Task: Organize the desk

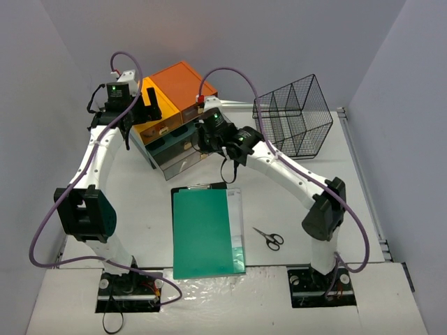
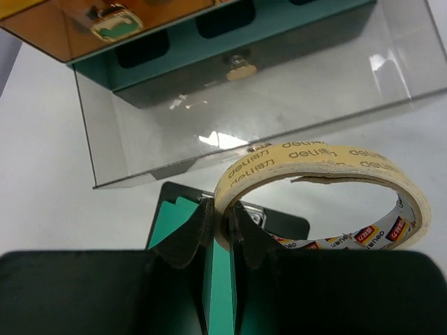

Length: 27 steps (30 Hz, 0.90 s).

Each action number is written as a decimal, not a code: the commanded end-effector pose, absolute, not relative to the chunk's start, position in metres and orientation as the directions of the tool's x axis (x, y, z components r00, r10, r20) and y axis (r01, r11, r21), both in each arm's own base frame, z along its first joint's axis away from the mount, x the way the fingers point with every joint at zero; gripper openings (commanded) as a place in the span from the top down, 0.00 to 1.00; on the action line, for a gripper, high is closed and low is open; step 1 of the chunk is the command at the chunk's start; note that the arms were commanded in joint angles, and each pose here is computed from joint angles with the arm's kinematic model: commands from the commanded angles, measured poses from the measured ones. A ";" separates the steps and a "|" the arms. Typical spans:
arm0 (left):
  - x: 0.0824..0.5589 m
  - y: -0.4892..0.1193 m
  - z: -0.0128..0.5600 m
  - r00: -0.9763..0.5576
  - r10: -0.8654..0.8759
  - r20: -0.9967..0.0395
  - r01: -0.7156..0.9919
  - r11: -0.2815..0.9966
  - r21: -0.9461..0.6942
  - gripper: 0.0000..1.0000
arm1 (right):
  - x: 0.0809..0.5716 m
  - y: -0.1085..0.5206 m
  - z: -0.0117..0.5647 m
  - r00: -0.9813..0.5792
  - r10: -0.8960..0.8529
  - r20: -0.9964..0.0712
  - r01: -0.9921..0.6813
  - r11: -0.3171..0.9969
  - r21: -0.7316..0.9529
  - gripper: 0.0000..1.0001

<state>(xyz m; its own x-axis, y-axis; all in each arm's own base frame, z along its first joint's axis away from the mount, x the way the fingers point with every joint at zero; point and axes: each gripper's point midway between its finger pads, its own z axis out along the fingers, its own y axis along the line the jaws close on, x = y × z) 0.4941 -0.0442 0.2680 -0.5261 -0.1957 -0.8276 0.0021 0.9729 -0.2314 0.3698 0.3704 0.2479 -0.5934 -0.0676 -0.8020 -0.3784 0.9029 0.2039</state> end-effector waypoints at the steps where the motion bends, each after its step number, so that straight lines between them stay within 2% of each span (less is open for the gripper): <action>1: 0.473 -0.025 0.233 -0.641 -0.227 -0.733 -0.104 0.972 -0.211 0.03 | 0.400 0.411 0.300 -0.445 -0.036 -0.895 -0.516 0.827 0.223 1.00; 11: 0.475 -0.024 0.233 -0.640 -0.227 -0.734 -0.105 0.972 -0.208 0.03 | 0.430 0.447 0.280 -0.440 -0.057 -0.896 -0.586 0.774 0.238 1.00; 27: 0.474 -0.024 0.236 -0.642 -0.216 -0.735 -0.100 0.975 -0.199 0.03 | 0.444 0.453 0.212 -0.530 -0.050 -0.846 -0.549 0.781 0.298 1.00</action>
<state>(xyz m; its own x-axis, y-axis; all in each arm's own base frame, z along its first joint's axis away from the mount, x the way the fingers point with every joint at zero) 0.4951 -0.0439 0.2682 -0.5350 -0.1962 -0.8218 -0.0021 0.9730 -0.2309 0.4330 0.4454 0.1923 -0.5683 -0.1253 -0.8132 -0.5410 0.8015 0.2546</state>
